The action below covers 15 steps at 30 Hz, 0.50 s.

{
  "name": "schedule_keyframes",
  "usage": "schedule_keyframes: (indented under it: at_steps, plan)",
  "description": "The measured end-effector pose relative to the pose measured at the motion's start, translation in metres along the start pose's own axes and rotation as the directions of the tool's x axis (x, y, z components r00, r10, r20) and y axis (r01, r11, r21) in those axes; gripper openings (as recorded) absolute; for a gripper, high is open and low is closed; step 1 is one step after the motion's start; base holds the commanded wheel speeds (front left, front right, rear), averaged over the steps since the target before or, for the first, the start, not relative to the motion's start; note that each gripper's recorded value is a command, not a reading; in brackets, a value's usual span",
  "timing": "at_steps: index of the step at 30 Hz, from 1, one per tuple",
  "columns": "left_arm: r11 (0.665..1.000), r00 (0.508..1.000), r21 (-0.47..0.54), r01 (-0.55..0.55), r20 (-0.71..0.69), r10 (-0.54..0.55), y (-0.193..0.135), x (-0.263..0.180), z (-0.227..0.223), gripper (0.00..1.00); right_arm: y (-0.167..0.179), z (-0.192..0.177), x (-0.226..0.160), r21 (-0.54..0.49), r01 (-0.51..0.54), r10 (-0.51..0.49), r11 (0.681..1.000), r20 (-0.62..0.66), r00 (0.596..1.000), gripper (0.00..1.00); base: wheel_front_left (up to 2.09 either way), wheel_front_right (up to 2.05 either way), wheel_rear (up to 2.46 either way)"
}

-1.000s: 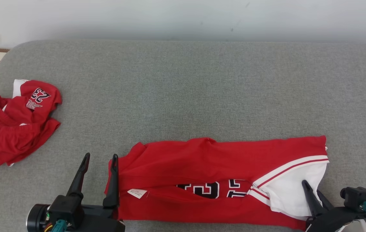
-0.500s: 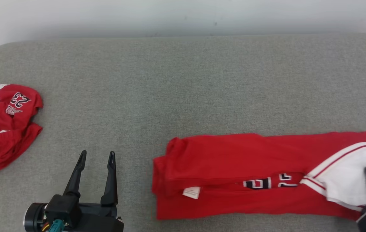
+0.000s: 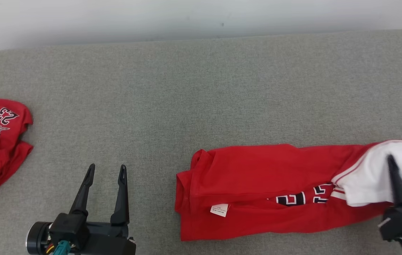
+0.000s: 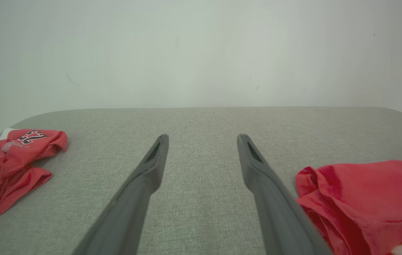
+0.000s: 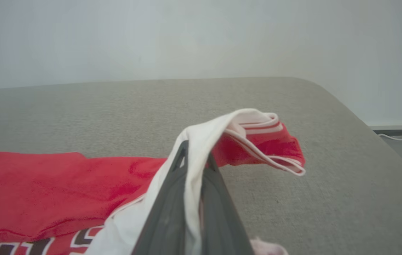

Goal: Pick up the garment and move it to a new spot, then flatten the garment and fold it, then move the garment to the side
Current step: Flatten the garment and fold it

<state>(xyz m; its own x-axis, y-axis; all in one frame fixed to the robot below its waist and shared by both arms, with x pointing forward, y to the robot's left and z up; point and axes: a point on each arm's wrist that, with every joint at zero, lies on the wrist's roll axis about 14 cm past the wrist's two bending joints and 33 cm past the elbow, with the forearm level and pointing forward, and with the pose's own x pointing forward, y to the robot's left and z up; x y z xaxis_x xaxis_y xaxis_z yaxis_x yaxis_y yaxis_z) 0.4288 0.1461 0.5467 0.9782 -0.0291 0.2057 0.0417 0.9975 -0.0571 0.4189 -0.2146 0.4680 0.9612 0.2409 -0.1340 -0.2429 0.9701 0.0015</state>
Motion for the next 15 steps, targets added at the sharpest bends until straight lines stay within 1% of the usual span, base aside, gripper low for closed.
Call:
schedule_keyframes:
  at_steps: [2,5,8,15]
  plan:
    - [1.0,1.0,-0.002,0.003,0.002,-0.003,-0.002,0.0,0.001,1.0,0.024,0.016,0.003,-0.016,-0.064,0.064,0.998,0.041,0.997,0.0,0.0,0.0,0.0]
    - [1.0,1.0,-0.006,0.012,0.004,-0.012,-0.004,0.0,0.001,1.0,0.061,0.03,0.0,-0.015,-0.156,0.157,0.988,0.062,0.986,0.0,0.0,0.0,0.0]
    - [1.0,1.0,-0.01,0.015,0.007,-0.015,-0.006,0.0,0.003,1.0,0.097,0.039,-0.005,-0.002,-0.244,0.243,0.97,0.068,0.968,0.0,0.0,0.0,0.0]
    - [1.0,1.0,-0.009,0.016,0.002,-0.016,-0.005,-0.003,0.002,1.0,0.161,0.045,-0.009,0.07,-0.389,0.384,0.918,0.081,0.92,0.0,0.0,0.0,0.0]
